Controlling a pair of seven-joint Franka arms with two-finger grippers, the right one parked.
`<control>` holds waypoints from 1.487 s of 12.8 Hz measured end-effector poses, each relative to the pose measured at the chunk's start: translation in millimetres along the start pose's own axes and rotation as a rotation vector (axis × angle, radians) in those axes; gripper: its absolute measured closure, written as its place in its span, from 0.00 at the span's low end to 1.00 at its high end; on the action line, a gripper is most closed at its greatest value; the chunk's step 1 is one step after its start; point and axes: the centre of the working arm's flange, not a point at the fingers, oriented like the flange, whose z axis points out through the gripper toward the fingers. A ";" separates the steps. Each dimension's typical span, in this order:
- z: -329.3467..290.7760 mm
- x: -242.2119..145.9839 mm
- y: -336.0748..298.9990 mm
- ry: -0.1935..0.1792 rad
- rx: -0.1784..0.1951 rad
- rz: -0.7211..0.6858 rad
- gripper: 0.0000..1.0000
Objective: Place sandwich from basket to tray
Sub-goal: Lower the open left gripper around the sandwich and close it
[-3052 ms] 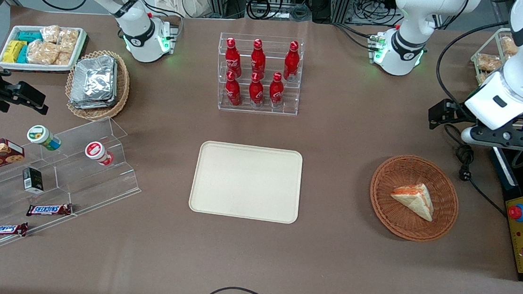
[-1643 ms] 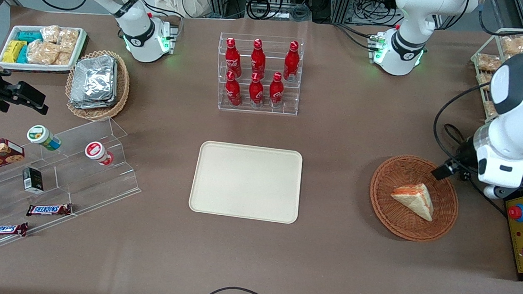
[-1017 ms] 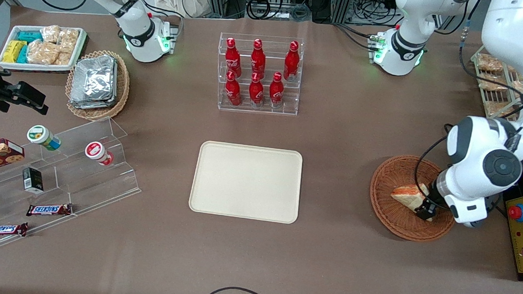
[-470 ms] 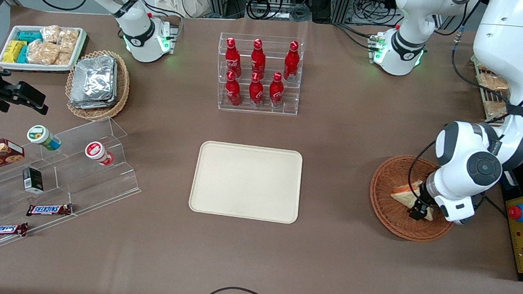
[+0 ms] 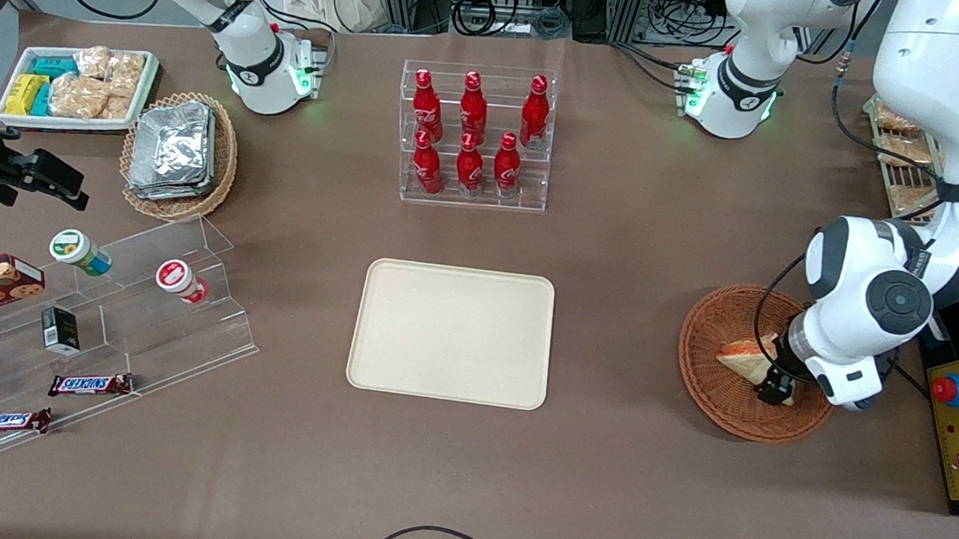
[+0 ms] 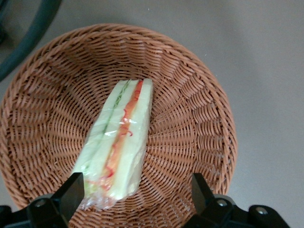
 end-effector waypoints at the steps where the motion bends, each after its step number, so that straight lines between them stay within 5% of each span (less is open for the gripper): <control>1: -7.6 0.2 -1.7 -0.001 0.010 -0.001 0.00; 7: -0.1 -6.3 -14.8 -0.006 0.044 -0.002 0.00; 16: 59.8 -14.6 -26.1 -0.003 -0.002 0.000 0.04; 19: 56.8 -9.0 -25.2 0.003 -0.009 -0.013 0.41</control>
